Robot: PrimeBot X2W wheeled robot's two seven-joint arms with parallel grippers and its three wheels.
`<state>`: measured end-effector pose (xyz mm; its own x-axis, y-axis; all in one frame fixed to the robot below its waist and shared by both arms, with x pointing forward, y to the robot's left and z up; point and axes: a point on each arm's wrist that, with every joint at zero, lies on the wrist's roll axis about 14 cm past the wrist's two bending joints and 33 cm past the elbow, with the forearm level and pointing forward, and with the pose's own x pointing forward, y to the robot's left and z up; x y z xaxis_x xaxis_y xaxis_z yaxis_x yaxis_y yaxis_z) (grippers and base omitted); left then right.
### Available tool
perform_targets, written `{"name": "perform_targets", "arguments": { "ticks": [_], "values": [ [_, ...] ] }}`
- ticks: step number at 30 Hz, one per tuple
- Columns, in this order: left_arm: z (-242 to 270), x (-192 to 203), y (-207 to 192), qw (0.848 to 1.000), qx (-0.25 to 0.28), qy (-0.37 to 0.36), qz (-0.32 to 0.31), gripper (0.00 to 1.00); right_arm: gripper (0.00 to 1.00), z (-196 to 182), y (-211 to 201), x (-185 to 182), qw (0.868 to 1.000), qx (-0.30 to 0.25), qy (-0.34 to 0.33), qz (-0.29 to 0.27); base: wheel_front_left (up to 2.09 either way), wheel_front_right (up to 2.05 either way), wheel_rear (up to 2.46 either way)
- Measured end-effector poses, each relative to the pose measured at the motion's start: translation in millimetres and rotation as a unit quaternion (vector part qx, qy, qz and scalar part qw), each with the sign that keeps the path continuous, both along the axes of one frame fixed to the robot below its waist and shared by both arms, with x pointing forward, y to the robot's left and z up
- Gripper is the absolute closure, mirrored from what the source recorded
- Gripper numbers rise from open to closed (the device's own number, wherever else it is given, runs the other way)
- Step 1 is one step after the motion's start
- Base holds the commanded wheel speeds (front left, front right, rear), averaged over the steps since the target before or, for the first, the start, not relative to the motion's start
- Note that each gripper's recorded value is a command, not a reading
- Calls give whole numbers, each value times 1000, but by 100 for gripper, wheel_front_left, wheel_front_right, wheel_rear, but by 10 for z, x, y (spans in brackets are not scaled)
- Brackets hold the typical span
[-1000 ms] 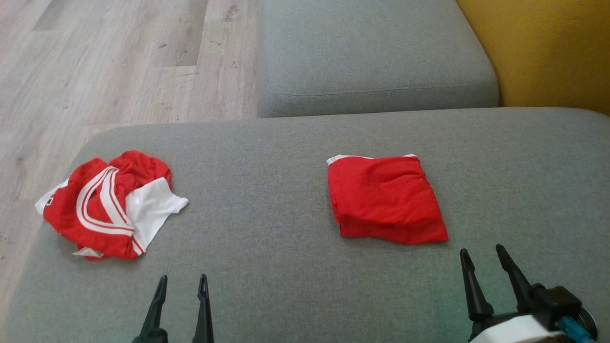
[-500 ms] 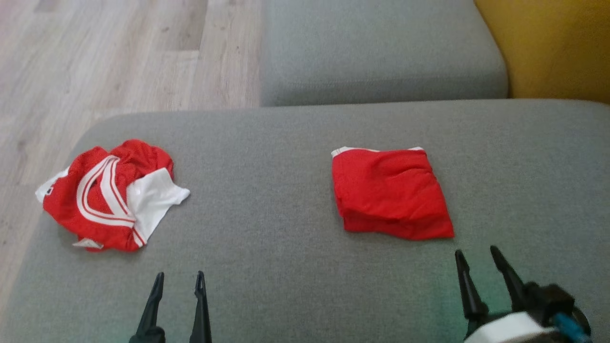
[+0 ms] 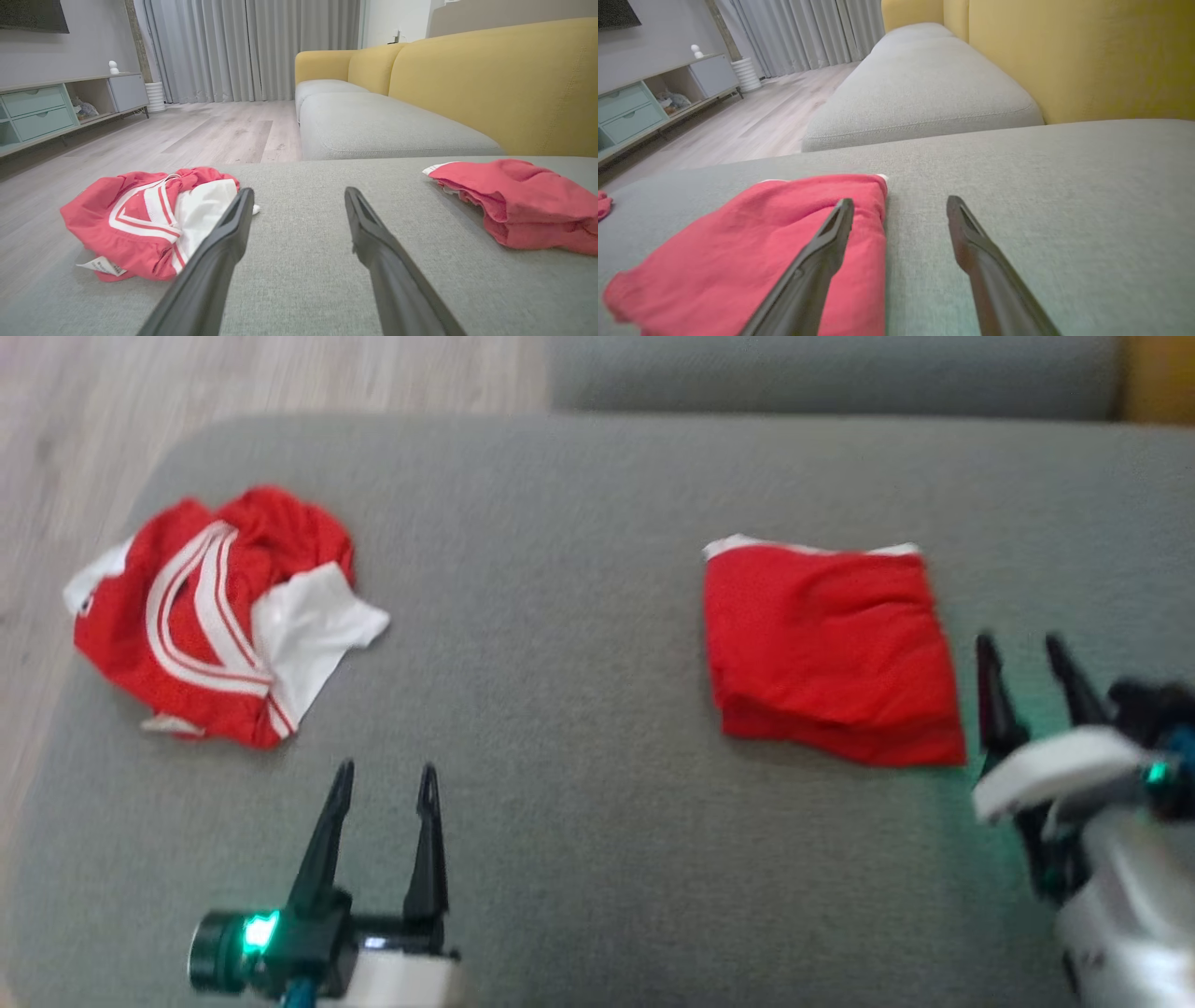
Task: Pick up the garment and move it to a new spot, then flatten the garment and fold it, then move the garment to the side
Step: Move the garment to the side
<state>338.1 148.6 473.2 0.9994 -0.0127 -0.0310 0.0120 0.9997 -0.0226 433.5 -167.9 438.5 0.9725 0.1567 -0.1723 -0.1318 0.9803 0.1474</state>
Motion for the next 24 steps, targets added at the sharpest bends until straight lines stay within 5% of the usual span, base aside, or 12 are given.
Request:
{"name": "perform_targets", "arguments": {
  "ticks": [3, 8, 9, 11, 12, 18, 24],
  "values": [
    [-18, 165, 16, 1000, -1, 2, 6, 0, 0, -115, -20, 353, 1000, 1, 30, 5, 0, 0, 0],
    [-144, 216, 24, 1000, -5, 23, 11, 0, 0, -536, 151, 433, 993, 16, 115, 29, 0, 0, 0],
    [-154, 227, 23, 1000, -4, 24, 12, 0, 8, -641, 213, 400, 990, 19, 138, 37, 0, 0, 0],
    [-174, 243, 39, 999, -3, 27, 16, 0, 81, -734, 330, 363, 986, 26, 155, 53, 0, 0, 0],
    [-176, 257, 48, 999, -2, 28, 18, 0, 100, -731, 338, 376, 986, 34, 152, 52, 0, 0, 0],
    [-239, 329, -44, 999, -4, 35, 6, 0, 100, -714, -88, 398, 989, -1, 143, 32, 0, 0, 0],
    [-299, 555, -183, 999, -8, 36, -16, 0, 100, -713, -1338, 353, 969, -180, 171, -5, 0, 0, 0]
  ]
}}
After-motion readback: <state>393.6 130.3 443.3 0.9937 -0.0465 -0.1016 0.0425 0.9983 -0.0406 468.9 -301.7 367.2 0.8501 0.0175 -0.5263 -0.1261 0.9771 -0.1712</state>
